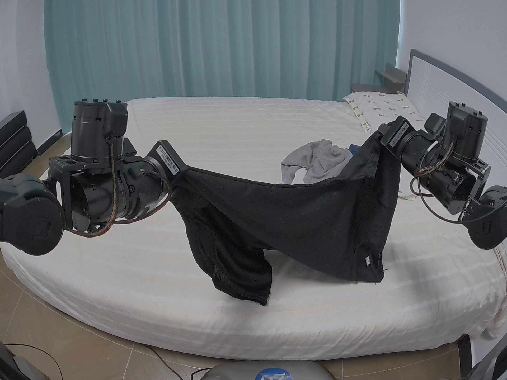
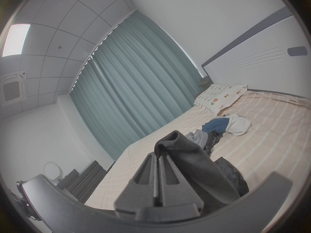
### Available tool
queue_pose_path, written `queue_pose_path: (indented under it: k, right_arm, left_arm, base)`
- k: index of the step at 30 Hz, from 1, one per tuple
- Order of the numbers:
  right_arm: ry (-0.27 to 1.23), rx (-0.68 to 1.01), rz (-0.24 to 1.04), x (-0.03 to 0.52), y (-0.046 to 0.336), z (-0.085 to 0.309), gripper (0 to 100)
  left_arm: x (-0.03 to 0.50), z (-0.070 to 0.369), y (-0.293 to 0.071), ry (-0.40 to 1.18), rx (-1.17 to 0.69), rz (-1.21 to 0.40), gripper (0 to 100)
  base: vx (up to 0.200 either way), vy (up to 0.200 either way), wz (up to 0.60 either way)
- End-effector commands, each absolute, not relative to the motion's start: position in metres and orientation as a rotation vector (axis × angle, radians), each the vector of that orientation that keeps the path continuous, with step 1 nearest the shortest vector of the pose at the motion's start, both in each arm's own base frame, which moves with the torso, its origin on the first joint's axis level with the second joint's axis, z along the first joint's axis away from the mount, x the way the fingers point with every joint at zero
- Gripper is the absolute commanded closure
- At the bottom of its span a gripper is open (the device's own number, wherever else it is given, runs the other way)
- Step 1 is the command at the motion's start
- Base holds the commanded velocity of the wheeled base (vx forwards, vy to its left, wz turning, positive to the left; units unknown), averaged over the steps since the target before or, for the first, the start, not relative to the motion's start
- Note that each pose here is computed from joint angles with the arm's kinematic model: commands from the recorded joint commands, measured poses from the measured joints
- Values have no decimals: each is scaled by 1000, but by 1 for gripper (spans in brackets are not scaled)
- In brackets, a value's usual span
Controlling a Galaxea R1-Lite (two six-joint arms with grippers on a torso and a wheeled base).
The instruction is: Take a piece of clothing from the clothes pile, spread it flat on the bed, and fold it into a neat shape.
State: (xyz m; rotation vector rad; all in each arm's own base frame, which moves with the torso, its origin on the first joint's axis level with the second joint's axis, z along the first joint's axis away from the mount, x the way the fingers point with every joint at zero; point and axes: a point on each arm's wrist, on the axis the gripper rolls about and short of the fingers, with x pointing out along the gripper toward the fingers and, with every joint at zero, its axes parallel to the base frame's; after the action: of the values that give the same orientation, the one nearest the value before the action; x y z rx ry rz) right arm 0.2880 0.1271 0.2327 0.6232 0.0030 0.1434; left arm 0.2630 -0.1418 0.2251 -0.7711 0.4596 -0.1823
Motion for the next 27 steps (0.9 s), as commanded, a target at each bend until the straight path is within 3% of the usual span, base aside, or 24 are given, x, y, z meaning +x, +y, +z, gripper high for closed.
queue_pose_path:
  k: [1,27]
  right_arm:
    - [-1,622,133,284,120,235,100]
    - [-9,613,135,284,119,236,100]
  left_arm:
    - [262,230,-137,442,-779,-176,100]
    - [264,232,-129,422,-784,-152,100]
  base:
    - [0,200,0]
    - [0,200,0]
